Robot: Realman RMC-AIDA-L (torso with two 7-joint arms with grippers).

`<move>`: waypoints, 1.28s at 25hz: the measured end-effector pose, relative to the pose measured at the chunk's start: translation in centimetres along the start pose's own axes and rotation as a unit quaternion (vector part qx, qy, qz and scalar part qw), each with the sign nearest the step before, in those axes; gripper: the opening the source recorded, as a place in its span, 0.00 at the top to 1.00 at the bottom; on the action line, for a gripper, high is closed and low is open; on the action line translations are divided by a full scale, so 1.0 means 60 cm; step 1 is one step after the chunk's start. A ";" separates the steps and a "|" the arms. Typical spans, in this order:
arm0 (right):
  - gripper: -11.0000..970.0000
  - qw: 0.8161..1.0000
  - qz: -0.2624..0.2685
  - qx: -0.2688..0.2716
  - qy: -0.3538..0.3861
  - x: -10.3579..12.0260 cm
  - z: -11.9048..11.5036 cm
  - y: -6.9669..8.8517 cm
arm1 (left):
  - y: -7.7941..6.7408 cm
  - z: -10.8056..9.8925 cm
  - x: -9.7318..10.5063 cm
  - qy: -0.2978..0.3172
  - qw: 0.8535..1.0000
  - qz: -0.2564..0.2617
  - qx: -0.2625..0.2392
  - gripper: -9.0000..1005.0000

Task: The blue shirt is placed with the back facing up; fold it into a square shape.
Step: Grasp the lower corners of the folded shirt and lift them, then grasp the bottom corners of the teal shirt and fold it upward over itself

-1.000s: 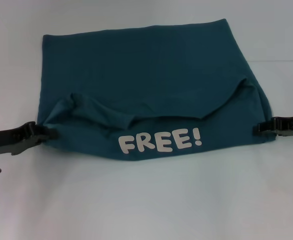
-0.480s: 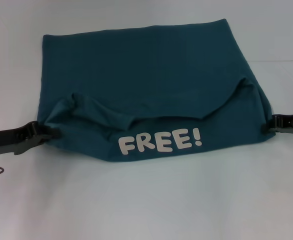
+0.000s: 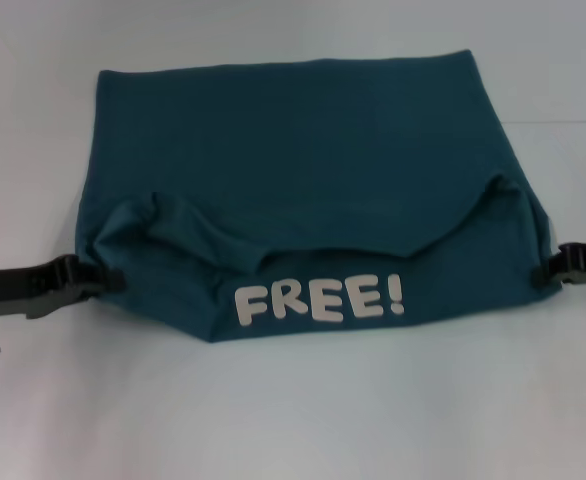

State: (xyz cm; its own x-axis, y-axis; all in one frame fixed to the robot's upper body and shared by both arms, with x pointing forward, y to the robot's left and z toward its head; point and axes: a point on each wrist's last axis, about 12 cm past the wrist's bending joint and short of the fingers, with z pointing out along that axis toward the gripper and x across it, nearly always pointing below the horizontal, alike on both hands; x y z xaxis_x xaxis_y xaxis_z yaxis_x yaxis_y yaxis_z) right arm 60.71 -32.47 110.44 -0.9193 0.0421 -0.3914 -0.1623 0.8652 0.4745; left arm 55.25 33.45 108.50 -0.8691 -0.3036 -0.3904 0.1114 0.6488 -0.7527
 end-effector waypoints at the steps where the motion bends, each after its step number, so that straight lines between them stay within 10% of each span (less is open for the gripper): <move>1: 0.95 1.000 0.002 -0.006 0.011 0.005 -0.009 -0.001 | -0.001 -0.004 0.001 0.010 1.000 0.004 0.001 0.95; 20: 0.95 0.973 -0.010 -0.141 0.185 0.122 -0.069 -0.002 | -0.016 -0.078 0.074 0.211 0.977 0.011 0.018 0.95; 32: 0.95 0.990 0.035 -0.137 0.027 0.069 -0.104 -0.033 | -0.018 -0.089 0.006 0.107 0.994 0.000 0.002 0.94</move>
State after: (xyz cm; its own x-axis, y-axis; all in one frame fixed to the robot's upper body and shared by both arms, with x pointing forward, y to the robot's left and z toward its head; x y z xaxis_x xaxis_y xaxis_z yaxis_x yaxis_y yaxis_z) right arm 55.00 -37.14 112.83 -0.9481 0.0635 -0.3116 -0.1830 0.6924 0.6979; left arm 52.25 36.39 112.00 -0.9518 -0.1471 -0.2693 0.1135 0.6466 -0.7543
